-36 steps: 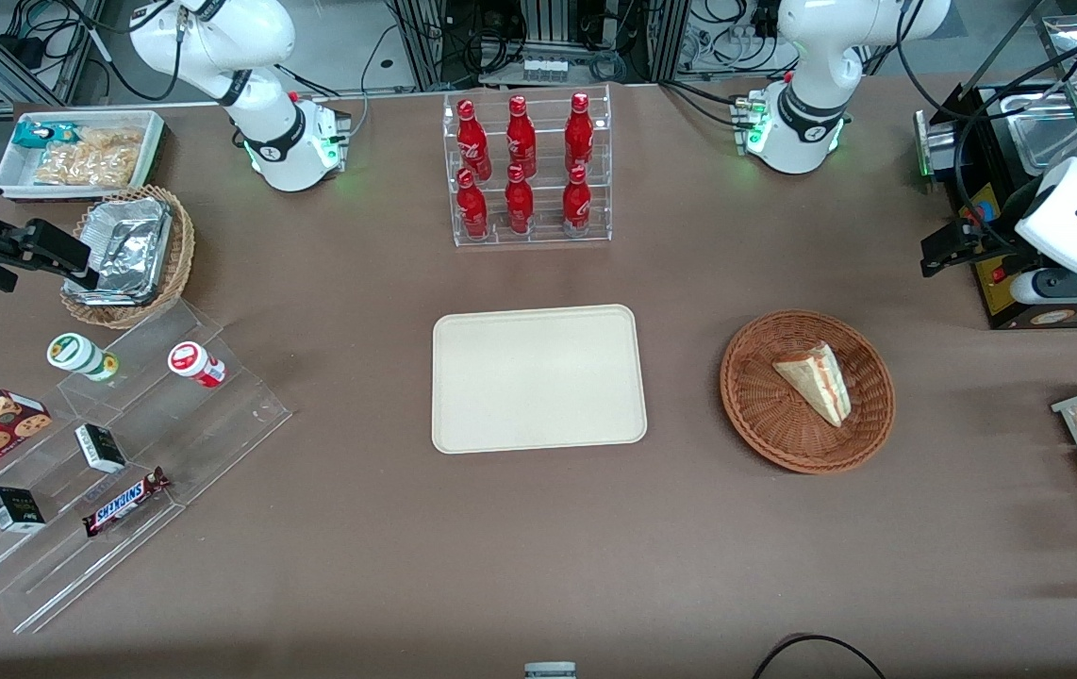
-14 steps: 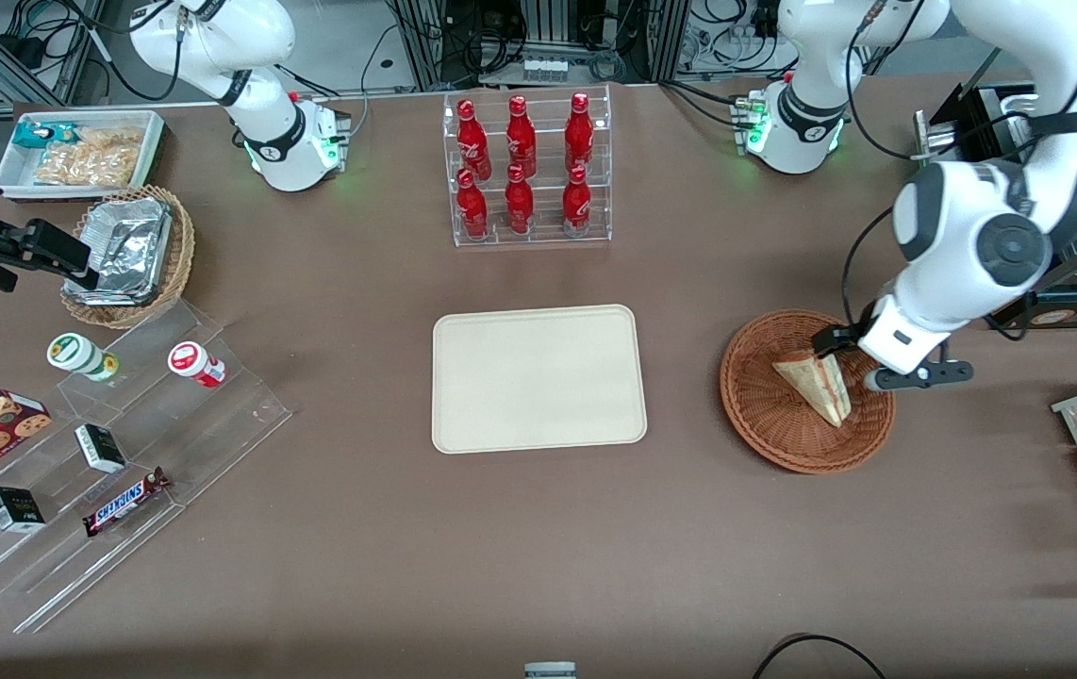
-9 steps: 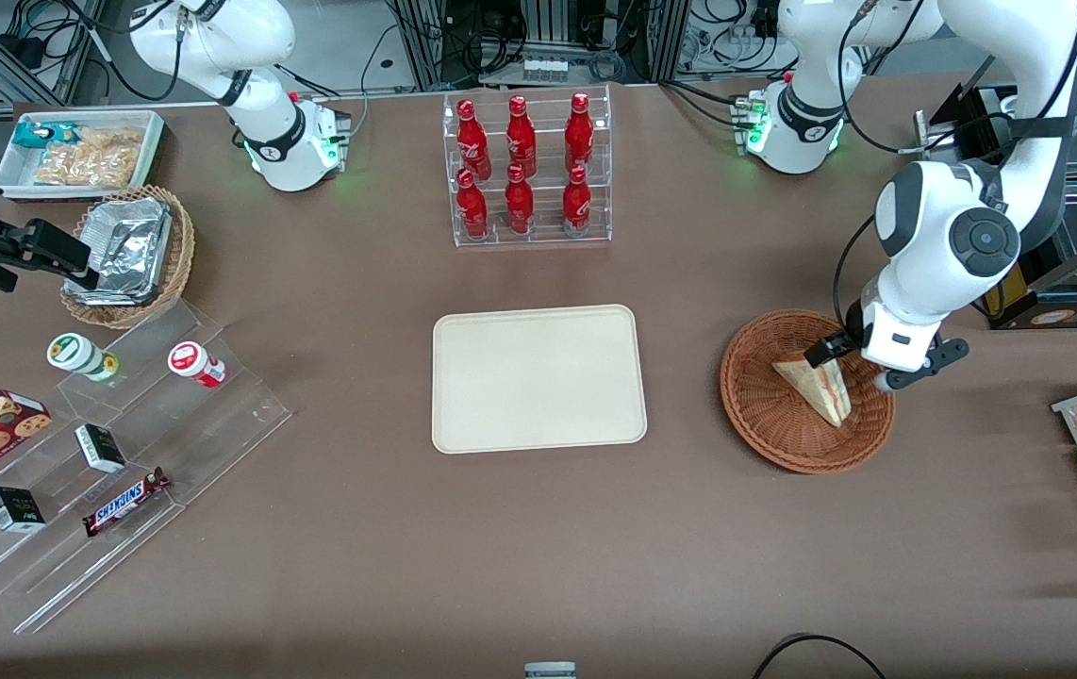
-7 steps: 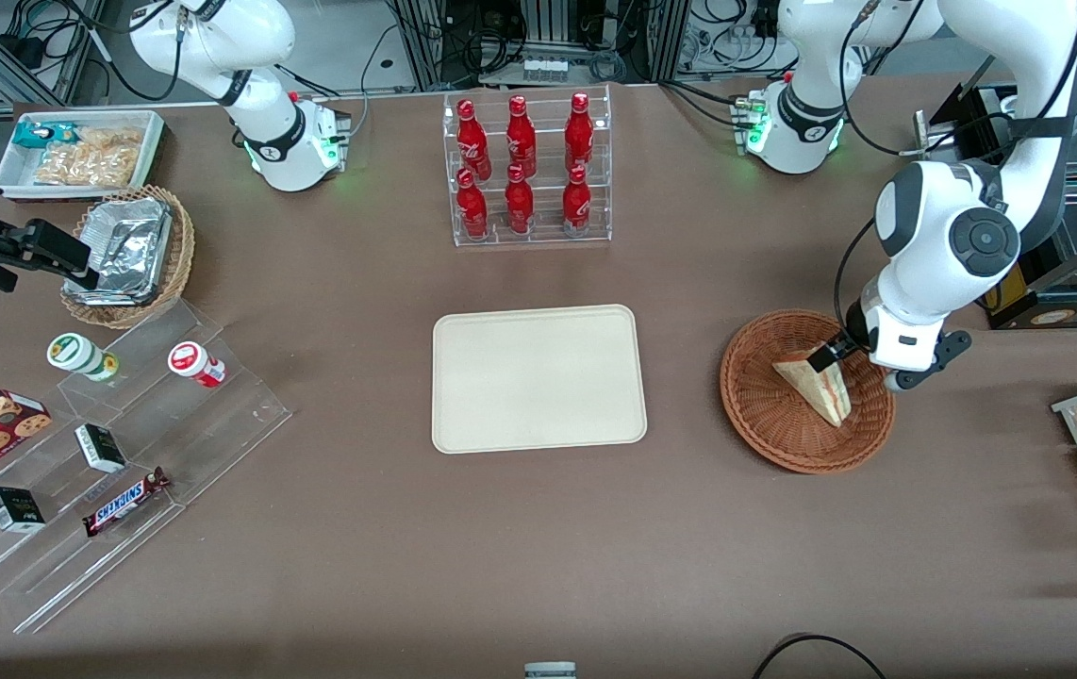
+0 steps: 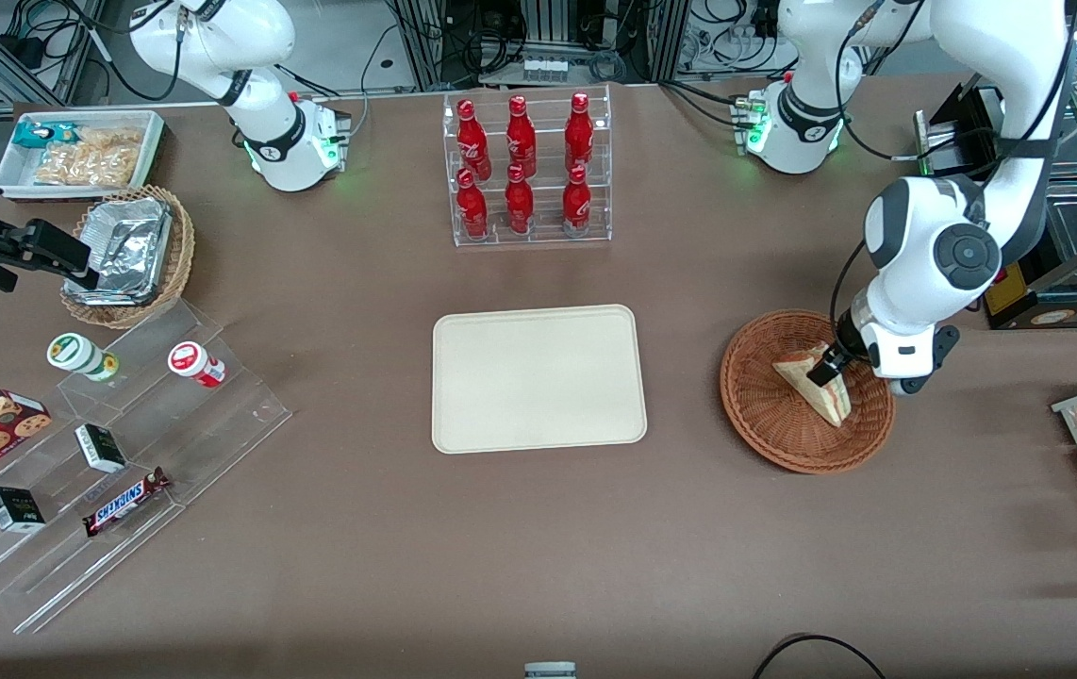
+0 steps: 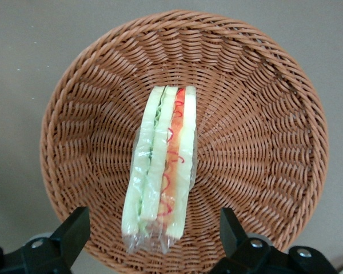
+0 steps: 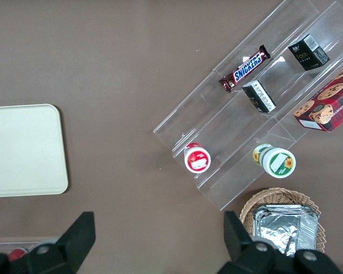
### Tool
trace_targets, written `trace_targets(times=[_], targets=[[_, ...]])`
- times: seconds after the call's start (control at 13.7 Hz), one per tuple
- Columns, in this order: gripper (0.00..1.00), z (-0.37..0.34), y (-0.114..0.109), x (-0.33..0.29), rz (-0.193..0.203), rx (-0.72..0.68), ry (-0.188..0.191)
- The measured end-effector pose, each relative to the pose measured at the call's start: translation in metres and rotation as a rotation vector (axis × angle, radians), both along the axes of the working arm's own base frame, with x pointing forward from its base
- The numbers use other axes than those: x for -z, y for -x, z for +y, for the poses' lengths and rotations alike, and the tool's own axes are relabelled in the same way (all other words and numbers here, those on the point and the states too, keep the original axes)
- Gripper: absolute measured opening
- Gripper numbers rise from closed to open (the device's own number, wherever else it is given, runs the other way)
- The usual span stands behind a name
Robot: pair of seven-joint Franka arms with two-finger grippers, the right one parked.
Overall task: Place sandwich from basket to tray
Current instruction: 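Lower the open left gripper around the wrapped sandwich and close it, then lift the sandwich with the left gripper and carry it over the cream tray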
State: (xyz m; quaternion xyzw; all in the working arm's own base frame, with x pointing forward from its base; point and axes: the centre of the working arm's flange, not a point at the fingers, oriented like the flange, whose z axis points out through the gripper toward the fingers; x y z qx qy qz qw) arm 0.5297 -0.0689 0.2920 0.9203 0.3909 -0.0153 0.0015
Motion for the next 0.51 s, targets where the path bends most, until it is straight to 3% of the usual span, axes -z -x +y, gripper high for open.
trace_targets(times=[0.15, 0.36, 0.44, 0.51], targets=[[1.0, -0.001, -0.003, 0.019, -0.008, -0.001, 0.003], [1.0, -0.009, -0.001, 0.047, 0.018, 0.013, 0.004], [0.93, -0.01, 0.0, 0.051, 0.023, 0.017, 0.003], [0.93, -0.011, 0.0, 0.051, 0.026, 0.023, 0.003]])
